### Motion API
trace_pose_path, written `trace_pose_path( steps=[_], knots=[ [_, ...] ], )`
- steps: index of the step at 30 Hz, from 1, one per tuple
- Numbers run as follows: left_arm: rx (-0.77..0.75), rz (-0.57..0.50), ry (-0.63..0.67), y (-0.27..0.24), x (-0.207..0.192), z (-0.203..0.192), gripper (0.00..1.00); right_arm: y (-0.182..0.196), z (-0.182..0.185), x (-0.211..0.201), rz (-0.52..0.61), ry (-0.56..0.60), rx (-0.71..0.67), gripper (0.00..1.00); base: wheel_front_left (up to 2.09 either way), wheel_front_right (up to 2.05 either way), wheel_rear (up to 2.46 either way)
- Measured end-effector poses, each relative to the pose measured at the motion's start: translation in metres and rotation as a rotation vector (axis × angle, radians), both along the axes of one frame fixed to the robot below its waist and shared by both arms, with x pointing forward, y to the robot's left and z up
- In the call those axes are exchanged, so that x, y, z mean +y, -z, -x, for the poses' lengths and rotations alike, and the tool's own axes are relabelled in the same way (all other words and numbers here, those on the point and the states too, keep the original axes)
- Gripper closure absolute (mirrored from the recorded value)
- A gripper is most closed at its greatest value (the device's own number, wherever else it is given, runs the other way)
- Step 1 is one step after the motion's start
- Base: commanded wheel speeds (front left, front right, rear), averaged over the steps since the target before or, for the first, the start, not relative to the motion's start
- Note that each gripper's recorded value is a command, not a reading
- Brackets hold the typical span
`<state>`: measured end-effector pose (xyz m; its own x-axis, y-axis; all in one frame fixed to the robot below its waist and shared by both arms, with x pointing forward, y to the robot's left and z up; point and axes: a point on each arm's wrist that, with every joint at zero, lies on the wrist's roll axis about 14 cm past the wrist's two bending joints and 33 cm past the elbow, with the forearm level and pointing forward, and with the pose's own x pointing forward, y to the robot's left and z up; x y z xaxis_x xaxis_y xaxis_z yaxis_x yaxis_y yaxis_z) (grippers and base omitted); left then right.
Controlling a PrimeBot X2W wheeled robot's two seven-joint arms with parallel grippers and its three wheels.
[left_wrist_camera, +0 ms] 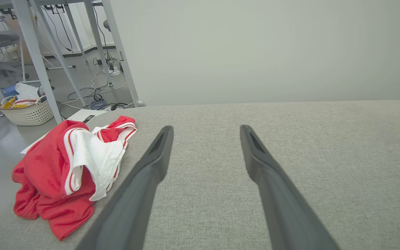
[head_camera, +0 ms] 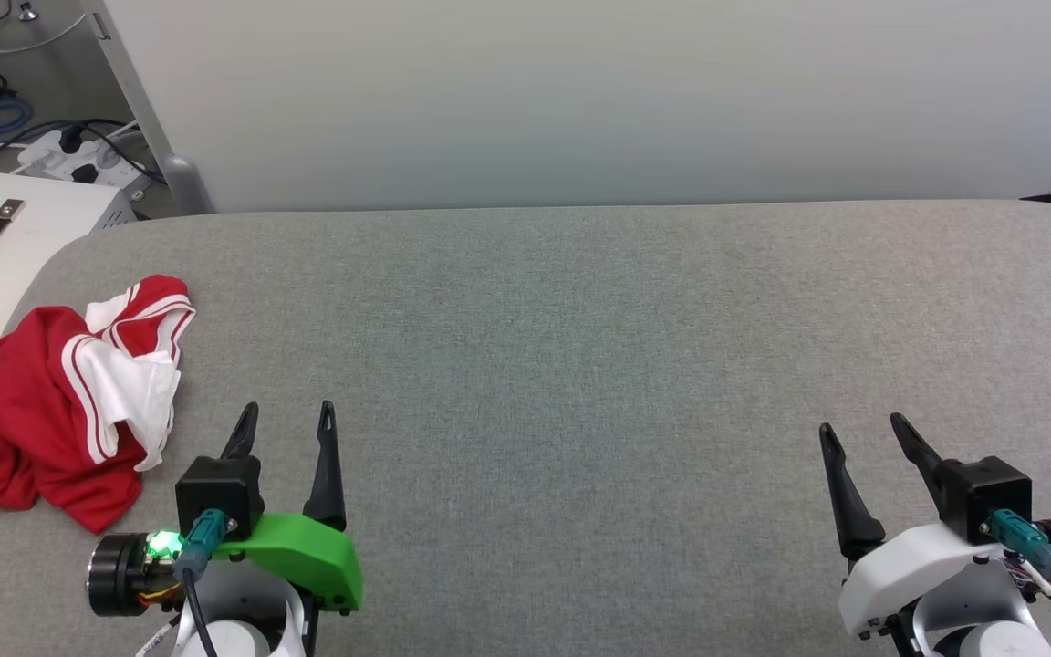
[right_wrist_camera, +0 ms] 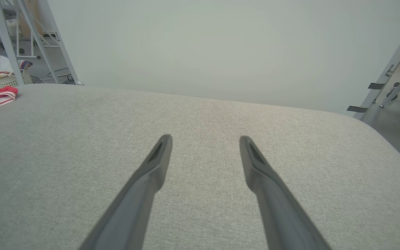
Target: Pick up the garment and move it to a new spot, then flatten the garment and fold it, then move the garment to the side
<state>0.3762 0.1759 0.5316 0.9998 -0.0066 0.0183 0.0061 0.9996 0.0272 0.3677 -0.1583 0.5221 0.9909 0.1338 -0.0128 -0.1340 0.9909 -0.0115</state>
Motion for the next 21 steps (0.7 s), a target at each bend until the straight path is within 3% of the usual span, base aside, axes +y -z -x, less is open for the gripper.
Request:
trace_pose_path(
  steps=[21],
  knots=[
    [-0.018,0.032,0.023,0.0020,-0.0075,0.0001,0.00,-0.0096,0.0015,-0.0013,-0.066,0.005,-0.048,0.00,0.00,0.00,0.00]
  ],
)
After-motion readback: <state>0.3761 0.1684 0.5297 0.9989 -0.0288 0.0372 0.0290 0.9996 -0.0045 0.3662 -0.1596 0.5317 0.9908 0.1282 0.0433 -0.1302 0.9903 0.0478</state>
